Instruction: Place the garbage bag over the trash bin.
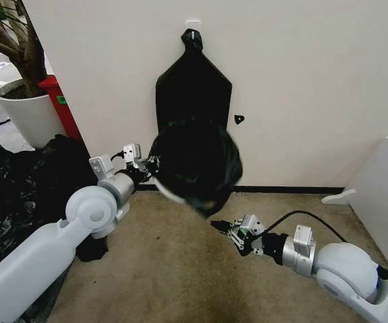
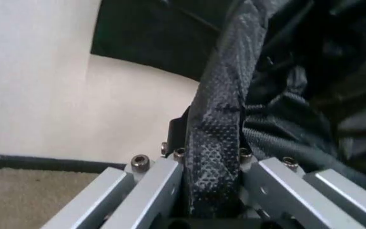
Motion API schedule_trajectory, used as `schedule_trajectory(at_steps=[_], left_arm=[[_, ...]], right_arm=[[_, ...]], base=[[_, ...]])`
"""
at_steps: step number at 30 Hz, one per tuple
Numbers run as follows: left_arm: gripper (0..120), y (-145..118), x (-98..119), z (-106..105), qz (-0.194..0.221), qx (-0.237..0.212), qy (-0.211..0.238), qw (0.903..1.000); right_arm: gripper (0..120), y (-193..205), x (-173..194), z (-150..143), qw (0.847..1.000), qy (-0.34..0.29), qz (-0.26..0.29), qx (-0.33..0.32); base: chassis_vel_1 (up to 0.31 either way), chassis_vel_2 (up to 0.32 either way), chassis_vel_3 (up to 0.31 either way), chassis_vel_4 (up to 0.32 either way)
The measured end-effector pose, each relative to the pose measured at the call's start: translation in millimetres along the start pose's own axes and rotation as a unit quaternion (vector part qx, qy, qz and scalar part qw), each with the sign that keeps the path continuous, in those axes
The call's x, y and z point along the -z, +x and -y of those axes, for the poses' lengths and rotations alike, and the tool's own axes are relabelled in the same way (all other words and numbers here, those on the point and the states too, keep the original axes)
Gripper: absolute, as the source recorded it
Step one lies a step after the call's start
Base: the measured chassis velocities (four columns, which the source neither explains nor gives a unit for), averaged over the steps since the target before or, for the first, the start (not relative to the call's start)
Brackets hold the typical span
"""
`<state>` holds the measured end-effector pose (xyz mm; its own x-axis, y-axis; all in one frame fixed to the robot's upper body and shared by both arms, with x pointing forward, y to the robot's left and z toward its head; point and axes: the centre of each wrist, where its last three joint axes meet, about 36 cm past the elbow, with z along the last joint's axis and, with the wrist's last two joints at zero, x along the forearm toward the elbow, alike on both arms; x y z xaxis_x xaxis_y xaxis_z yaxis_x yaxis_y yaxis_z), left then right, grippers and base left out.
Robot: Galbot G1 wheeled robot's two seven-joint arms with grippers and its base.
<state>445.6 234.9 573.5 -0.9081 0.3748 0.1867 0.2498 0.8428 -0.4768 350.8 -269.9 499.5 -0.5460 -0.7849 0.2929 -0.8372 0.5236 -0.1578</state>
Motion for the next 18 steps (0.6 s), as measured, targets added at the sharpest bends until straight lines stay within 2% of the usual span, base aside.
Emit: schedule_trajectory(at_steps=[7,11,12,14,16,17,18], left_arm=[[1,1.0,0.5,1.9,0.005,0.001,0.004,1.0],[1,-4.8,-2.6,-3.1,0.028,0.012,-0.005,0.9995],[1,-7.5,-4.3,-5.2,0.038,0.016,-0.011,0.9991],[1,-12.3,-6.1,-10.0,0.06,0.025,-0.022,0.9976],[1,-14.5,-6.8,-13.7,0.072,0.031,-0.03,0.9964],[1,-14.5,-6.8,-13.7,0.072,0.031,-0.03,0.9964],[1,-15.5,-7.0,-15.7,0.077,0.034,-0.033,0.9959]], right_arm=[[0,1.2,-8.6,3.9,1.0,0.0,-0.004,-0.022],[4,6.6,10.8,-16.3,0.998,-0.046,0.012,-0.038],[11,7.7,20.5,-26.7,0.995,-0.081,0.014,-0.06],[19,11.1,44.7,-45.7,0.978,-0.181,0.006,-0.102],[27,14.8,62.6,-52.3,0.961,-0.245,0.002,-0.126],[27,14.8,62.6,-52.3,0.961,-0.245,0.002,-0.126],[30,17.0,71.0,-54.0,0.953,-0.272,0.002,-0.136]], base=[[0.0,0.0,0.0,0.0],[0.0,0.0,0.0,0.0],[0.0,0.0,0.0,0.0],[0.0,0.0,0.0,0.0],[0.0,0.0,0.0,0.0],[0.0,0.0,0.0,0.0],[0.0,0.0,0.0,0.0]])
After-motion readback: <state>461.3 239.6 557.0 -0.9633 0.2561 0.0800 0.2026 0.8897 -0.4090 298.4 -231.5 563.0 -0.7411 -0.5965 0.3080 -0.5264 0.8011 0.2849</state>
